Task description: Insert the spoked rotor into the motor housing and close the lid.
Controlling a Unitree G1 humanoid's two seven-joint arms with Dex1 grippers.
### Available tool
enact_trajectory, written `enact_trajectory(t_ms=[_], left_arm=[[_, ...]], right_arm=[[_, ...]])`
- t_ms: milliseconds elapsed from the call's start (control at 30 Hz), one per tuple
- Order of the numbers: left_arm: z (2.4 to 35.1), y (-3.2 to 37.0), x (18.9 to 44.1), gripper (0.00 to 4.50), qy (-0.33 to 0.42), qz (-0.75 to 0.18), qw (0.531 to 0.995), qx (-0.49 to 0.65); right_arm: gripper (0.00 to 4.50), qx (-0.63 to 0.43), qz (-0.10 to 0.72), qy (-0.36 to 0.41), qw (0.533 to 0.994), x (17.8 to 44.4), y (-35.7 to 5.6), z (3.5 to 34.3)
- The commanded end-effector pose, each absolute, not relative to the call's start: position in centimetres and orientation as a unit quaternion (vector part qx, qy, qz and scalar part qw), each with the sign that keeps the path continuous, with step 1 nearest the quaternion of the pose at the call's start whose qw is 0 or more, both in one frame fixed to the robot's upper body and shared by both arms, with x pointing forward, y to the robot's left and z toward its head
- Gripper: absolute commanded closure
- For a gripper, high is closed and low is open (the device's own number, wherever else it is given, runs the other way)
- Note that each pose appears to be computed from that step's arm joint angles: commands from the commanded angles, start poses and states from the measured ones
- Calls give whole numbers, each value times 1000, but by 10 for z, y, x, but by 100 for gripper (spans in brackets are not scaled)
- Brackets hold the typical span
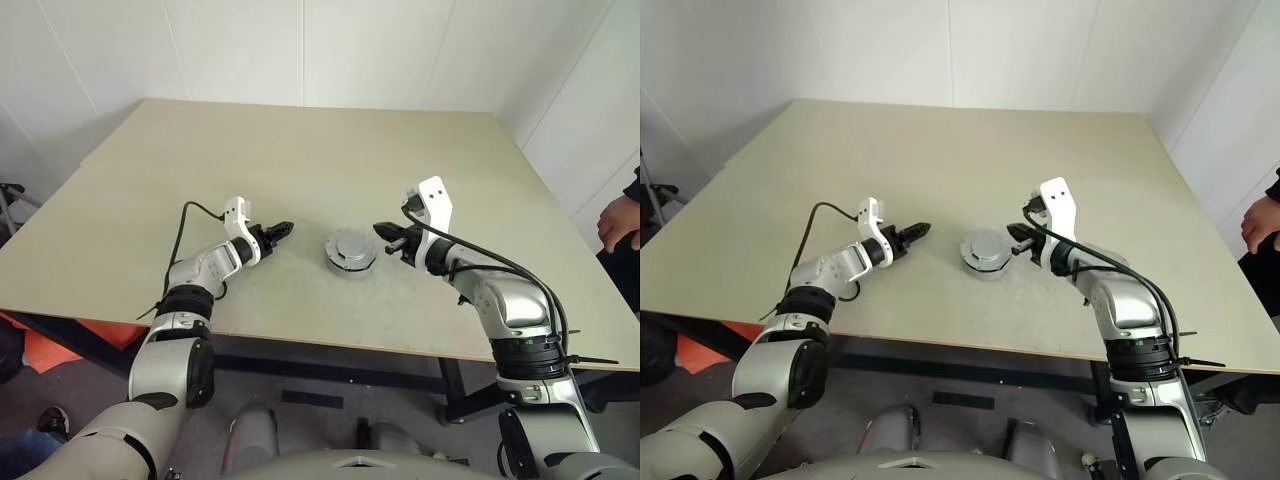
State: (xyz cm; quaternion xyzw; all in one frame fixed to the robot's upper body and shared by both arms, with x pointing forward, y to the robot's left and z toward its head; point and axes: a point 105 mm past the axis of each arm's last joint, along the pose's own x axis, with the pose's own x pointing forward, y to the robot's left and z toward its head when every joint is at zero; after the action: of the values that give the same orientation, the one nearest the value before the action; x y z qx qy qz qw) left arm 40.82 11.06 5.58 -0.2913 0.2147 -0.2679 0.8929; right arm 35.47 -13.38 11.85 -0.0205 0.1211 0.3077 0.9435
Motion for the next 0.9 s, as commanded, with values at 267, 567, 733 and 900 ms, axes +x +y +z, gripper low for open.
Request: enact_trajectory(t_ms=[267,567,733,900], left_arm=[[76,107,418,205,189,-288,898,-274],[75,110,419,205,189,-284,900,-272],[74,113,418,205,188,-280,901,-272],[73,114,418,205,189,-279,901,-272]], right_arm=[[144,-20,367,113,923,352,-113,116],[3,-61,358,141,921,355,-113,93],[3,-65,364,139,919,353,-111,93],[3,-77,373,128,916,350,-109,98]])
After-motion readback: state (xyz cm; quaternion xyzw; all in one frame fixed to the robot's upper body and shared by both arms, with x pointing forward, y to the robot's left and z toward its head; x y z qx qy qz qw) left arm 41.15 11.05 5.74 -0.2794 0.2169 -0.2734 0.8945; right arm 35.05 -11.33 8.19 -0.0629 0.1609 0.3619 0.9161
